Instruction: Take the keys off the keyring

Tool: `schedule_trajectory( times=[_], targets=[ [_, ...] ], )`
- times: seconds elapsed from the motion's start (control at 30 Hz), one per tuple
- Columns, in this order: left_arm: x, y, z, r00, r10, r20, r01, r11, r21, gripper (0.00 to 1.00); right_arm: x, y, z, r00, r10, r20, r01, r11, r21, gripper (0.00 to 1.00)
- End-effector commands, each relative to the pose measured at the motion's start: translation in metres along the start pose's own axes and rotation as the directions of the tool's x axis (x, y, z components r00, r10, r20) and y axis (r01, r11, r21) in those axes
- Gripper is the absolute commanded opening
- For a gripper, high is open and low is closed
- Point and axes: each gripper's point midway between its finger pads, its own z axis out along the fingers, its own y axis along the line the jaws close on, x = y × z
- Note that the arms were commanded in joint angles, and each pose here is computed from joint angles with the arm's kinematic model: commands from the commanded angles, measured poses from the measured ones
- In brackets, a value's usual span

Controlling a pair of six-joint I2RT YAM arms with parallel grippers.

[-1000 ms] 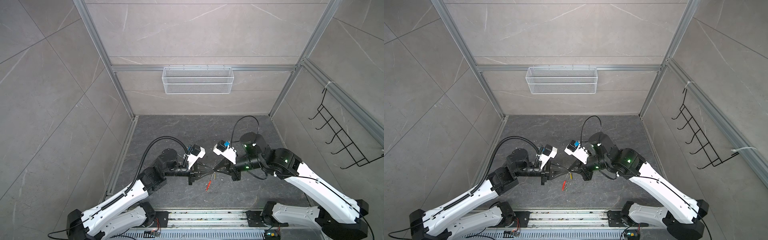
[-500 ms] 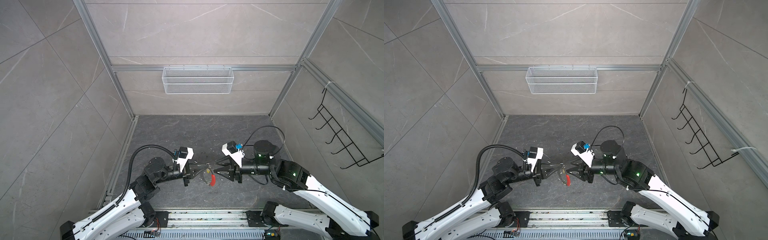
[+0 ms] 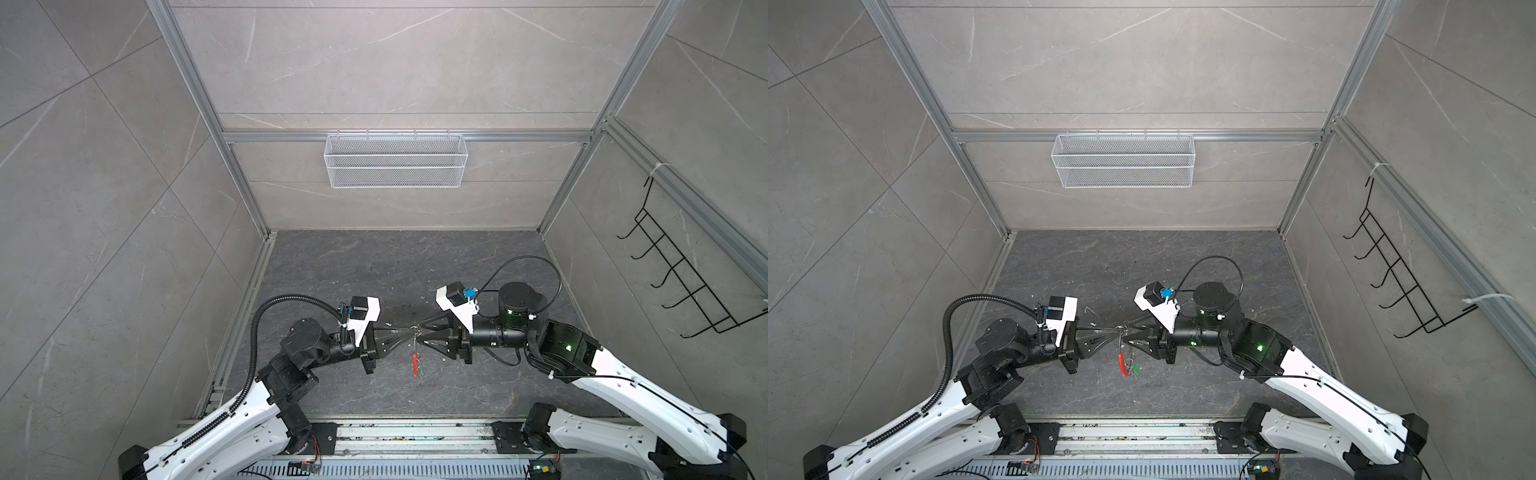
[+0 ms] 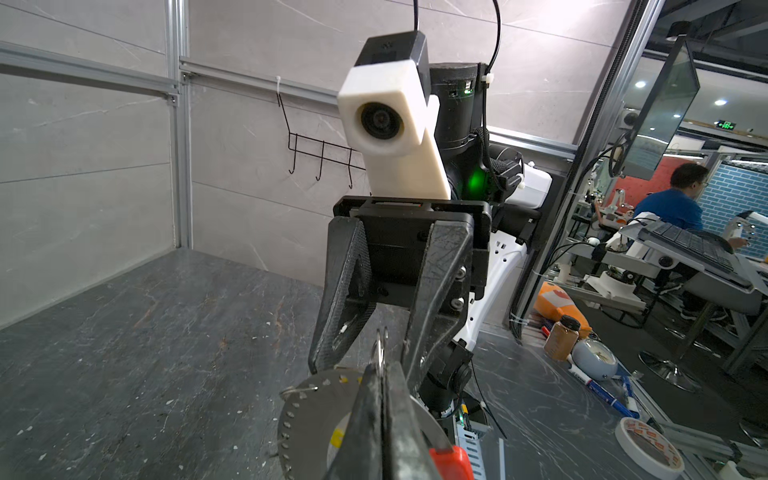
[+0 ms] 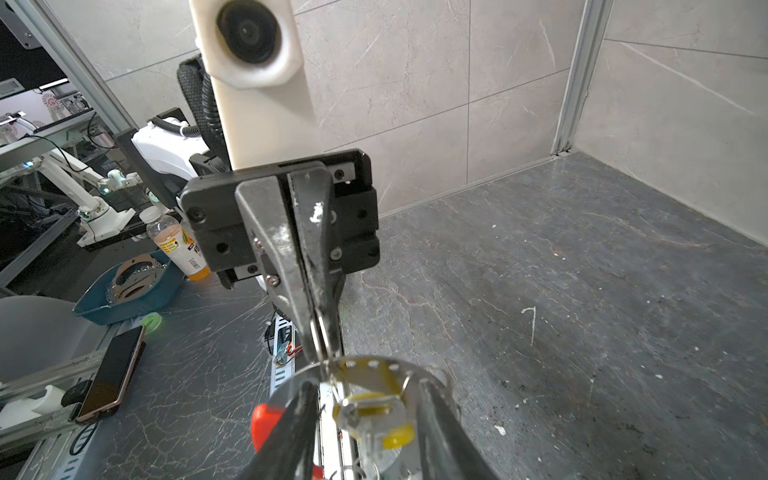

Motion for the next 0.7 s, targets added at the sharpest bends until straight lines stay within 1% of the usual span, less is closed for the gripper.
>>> schedule_trajectory(
  times=[0.0,0.2,0.3,0.4,0.5,0.67],
  targets=[
    [-0.022,-0.008,-0.004,0.995,0.054,0.086,-0.056,0.998,0.022,0.0,0.001,0.008,0.007,1.0,0.009,0.007,-0.008,0.999,-0.053,0.45],
    [-0.025,-0.006,-0.006,0.993,0.058,0.104,-0.058,0.998,0.001,0.0,0.006,0.004,0.014,1.0,0.013,-0.01,-0.014,1.0,-0.028,0.44],
    [-0.026,-0.005,-0.008,0.992,0.061,0.11,-0.06,0.998,-0.015,0.0,0.01,-0.001,0.017,0.999,0.02,-0.029,-0.02,1.0,0.004,0.42],
    [-0.026,-0.004,-0.01,0.991,0.066,0.113,-0.064,0.998,-0.025,0.0,0.014,-0.005,0.018,0.999,0.024,-0.044,-0.023,0.999,0.029,0.37],
    [-0.026,-0.004,-0.011,0.992,0.066,0.111,-0.063,0.998,-0.032,0.0,0.015,-0.007,0.017,0.999,0.023,-0.048,-0.021,0.999,0.045,0.29],
    [-0.028,0.0,-0.012,0.989,0.067,0.13,-0.06,0.997,-0.055,0.0,0.017,-0.008,0.019,0.997,0.008,-0.073,-0.003,0.998,0.067,0.08]
  ],
)
